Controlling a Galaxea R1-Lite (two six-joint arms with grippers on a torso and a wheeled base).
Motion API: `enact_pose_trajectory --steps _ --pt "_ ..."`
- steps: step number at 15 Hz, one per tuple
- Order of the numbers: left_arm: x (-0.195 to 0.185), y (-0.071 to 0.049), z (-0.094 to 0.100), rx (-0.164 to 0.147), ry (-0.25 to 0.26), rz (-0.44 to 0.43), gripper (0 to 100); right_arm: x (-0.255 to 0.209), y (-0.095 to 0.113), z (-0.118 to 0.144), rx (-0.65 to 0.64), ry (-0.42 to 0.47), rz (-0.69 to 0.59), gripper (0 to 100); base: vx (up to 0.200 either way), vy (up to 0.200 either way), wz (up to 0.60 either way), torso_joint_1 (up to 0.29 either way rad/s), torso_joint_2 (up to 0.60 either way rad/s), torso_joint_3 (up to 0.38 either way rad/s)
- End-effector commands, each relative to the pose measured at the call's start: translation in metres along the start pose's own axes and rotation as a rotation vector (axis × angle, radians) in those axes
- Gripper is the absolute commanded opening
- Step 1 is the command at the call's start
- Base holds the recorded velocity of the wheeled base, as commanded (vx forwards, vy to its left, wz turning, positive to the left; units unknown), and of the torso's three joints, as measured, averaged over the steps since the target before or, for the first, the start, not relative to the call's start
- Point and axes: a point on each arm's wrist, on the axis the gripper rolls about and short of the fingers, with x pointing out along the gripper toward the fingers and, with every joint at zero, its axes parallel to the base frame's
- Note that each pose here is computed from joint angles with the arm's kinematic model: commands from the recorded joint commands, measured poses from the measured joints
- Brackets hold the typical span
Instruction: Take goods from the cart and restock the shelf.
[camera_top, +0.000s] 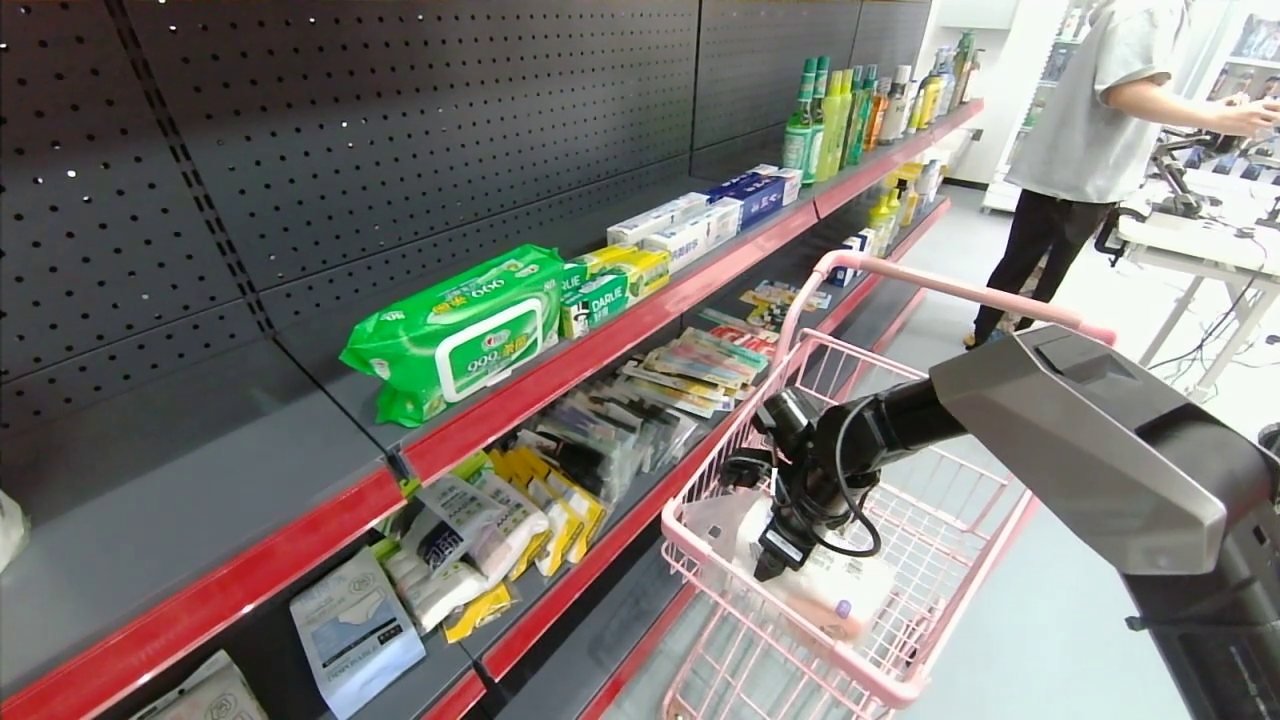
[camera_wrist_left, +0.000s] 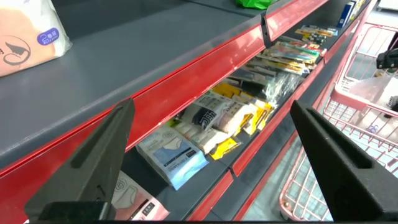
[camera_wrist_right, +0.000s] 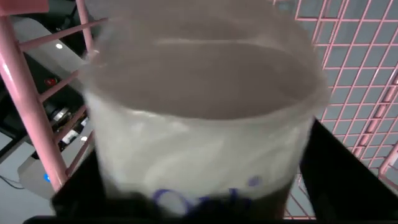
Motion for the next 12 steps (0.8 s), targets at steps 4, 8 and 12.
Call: enact_pose_trajectory --steps 4,8,12 --pt "0.000 0.000 0.000 0.000 0.000 0.000 100 -0.004 0.000 -0.003 0.009 0.006 -0.001 0 0.000 0.000 0.00 0.000 0.00 0.000" --pt "0.000 0.000 0.000 0.000 0.000 0.000 100 -0.054 0.004 -0.008 0.071 -0.046 -0.021 0 0.000 0.000 0.00 0.000 0.00 0.000" --pt "0.000 0.000 0.000 0.000 0.000 0.000 100 -0.112 -0.016 -0.018 0.219 -0.118 -0.045 0 0.000 0.000 0.00 0.000 0.00 0.000"
